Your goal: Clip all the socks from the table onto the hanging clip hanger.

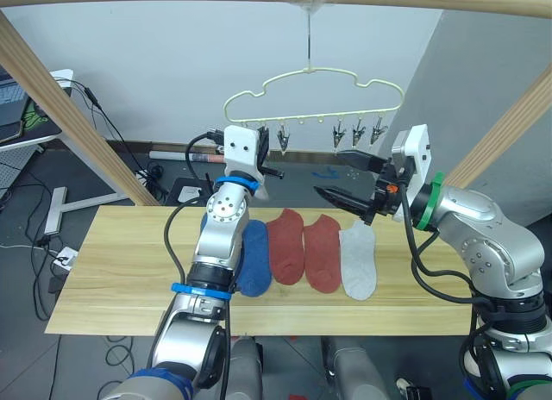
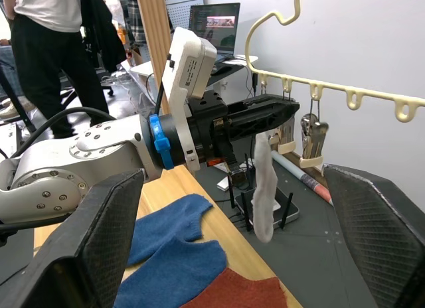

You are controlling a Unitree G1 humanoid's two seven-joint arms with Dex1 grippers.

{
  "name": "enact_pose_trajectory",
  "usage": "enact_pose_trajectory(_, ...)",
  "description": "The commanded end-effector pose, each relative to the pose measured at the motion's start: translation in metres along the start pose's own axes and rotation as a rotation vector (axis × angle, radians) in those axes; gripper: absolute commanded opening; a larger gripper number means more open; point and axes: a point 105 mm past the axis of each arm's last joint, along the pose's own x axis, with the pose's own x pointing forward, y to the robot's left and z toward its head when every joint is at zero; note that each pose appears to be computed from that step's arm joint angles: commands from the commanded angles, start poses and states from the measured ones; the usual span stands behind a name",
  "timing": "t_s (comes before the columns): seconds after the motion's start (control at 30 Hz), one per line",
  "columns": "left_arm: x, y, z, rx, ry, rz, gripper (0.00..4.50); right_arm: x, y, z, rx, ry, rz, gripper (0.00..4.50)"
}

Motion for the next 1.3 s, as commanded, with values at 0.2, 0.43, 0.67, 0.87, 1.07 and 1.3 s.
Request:
enact_pose_trajectory(0.2, 0.002, 0.002, 0.014, 0.013, -0.043, -0.001, 0.02, -0.004, -0.001, -0.002, -0.043, 0.031, -0.017, 4.50)
enact_pose_trajectory(0.43, -0.004, 0.004, 0.011, -0.013, -0.007, -0.032, 0.02, -0.015, -0.014, -0.057, -0.057, 0.245, -0.133, 4.50)
enact_pose_trajectory(0.67, -0.013, 0.006, 0.008, -0.038, 0.026, -0.054, 0.02, -0.030, -0.018, -0.138, 0.070, 0.468, -0.233, 4.50)
enact_pose_trajectory(0.87, -0.018, -0.004, 0.007, -0.057, 0.040, -0.075, 0.02, -0.042, -0.030, -0.181, 0.074, 0.609, -0.298, 4.50)
enact_pose_trajectory(1.07, -0.023, -0.010, 0.005, -0.065, 0.052, -0.090, 0.02, -0.042, -0.036, -0.201, 0.073, 0.657, -0.313, 4.50)
enact_pose_trajectory(1.3, -0.026, -0.016, 0.005, -0.081, 0.055, -0.106, 0.02, -0.051, -0.040, -0.233, 0.075, 0.742, -0.361, 4.50)
